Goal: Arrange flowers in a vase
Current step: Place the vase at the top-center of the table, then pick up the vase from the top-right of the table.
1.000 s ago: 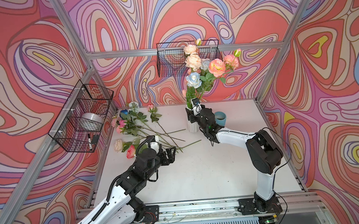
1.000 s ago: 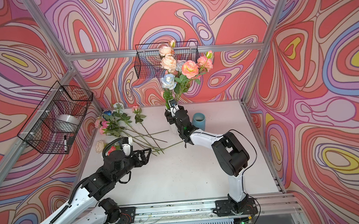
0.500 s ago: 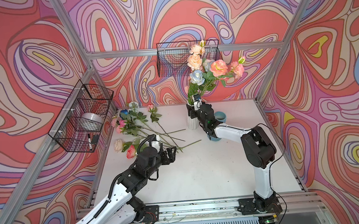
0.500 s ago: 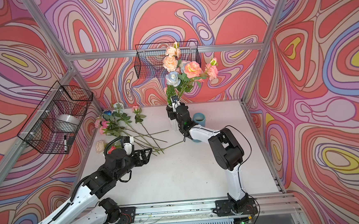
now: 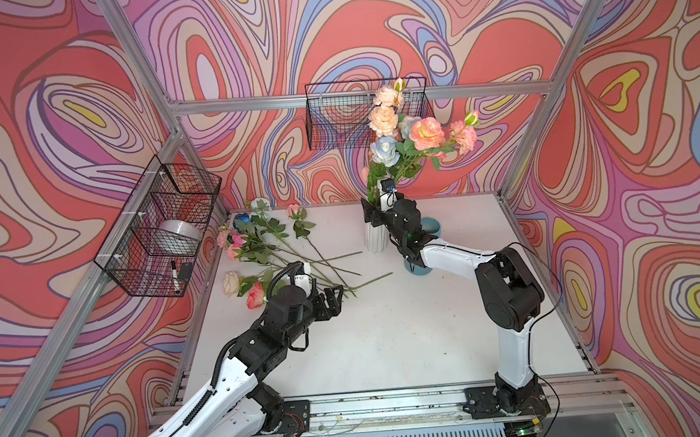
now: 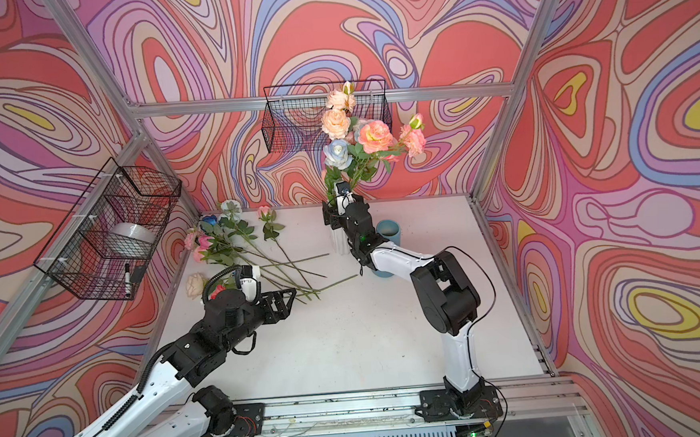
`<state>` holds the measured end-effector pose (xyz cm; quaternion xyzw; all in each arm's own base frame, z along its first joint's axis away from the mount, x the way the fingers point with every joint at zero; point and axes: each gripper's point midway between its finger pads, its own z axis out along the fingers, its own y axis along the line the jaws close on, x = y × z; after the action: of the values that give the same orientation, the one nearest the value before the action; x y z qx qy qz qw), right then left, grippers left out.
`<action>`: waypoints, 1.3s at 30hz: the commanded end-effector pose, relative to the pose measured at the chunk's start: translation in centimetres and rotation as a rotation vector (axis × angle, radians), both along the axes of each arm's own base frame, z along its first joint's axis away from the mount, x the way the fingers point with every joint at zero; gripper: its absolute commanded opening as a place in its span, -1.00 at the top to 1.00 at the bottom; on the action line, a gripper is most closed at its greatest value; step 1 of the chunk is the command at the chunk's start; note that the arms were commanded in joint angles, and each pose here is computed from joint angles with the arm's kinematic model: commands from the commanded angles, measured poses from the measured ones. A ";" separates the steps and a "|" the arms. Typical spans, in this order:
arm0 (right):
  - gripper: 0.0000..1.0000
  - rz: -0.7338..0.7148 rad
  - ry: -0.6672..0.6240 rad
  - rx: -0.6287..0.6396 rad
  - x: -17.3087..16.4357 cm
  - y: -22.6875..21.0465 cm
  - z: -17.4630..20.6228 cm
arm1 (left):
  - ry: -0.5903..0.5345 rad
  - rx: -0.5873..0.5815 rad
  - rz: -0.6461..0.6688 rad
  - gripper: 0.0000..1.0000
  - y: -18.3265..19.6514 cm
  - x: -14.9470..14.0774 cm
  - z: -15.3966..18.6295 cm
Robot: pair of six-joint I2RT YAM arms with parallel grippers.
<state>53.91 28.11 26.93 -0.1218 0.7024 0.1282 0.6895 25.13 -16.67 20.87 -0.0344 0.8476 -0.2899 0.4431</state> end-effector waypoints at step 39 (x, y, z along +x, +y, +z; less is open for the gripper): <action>-0.91 0.018 0.395 0.093 -17.7 -4.3 0.5 | -0.054 -0.056 -0.017 -0.75 0.1 -0.5 1.2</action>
<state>37.92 26.13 29.38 -0.1109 0.7709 0.2039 0.5932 24.64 -16.49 21.91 -0.0341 0.8317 -0.3100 0.4594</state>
